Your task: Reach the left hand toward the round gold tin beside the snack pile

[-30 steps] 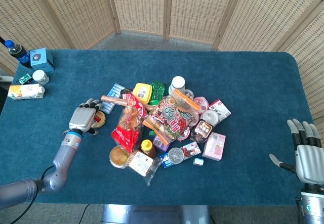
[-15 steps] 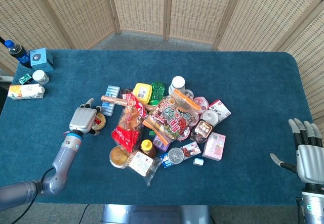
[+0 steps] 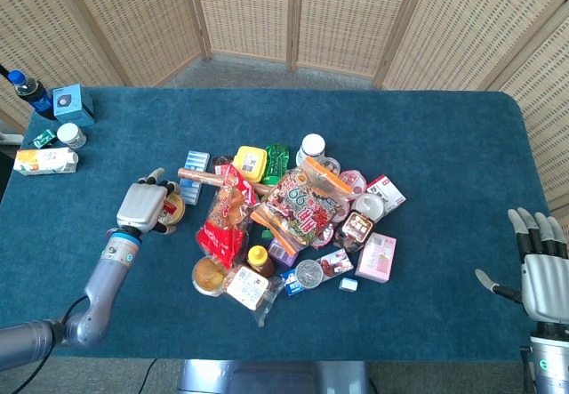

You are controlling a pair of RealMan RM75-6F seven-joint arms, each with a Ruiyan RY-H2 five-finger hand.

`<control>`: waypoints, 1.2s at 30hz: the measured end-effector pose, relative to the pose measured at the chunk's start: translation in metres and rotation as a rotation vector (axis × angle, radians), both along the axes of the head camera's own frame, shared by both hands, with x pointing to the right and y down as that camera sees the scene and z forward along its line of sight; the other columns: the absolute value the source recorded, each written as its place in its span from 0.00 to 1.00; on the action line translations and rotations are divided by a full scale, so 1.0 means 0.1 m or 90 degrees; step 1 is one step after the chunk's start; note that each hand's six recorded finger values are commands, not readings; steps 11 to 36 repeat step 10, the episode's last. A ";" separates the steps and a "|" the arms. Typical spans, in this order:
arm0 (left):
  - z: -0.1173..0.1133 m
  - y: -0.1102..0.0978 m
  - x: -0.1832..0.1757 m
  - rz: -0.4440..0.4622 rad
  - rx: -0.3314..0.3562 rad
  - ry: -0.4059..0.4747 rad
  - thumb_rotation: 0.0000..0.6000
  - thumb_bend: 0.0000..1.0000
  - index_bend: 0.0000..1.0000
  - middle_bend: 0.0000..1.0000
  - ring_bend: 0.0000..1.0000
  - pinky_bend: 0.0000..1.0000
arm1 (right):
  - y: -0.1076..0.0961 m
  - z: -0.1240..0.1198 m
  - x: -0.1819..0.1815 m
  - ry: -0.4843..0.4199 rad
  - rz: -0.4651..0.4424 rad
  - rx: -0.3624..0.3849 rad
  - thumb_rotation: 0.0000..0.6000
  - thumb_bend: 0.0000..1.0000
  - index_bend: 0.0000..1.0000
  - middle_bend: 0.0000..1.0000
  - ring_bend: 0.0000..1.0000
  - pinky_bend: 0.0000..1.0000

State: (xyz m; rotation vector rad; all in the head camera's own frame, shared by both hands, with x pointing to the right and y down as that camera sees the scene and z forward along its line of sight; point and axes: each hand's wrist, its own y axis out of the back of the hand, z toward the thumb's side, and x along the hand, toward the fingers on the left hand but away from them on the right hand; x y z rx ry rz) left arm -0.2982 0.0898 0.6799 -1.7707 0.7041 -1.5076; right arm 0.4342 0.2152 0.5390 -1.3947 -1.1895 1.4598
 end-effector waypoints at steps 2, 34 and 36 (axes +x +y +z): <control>-0.09 -0.03 0.00 -0.001 0.008 0.004 1.00 0.00 0.52 0.51 0.14 0.26 | 0.00 0.00 0.00 0.000 -0.001 0.000 0.82 0.00 0.00 0.00 0.00 0.00; -0.50 -0.17 0.01 0.002 0.054 0.016 1.00 0.00 0.52 0.51 0.14 0.26 | 0.01 0.00 -0.03 0.001 -0.006 -0.001 0.83 0.00 0.00 0.00 0.00 0.00; -0.50 -0.17 0.01 0.002 0.054 0.016 1.00 0.00 0.52 0.51 0.14 0.26 | 0.01 0.00 -0.03 0.001 -0.006 -0.001 0.83 0.00 0.00 0.00 0.00 0.00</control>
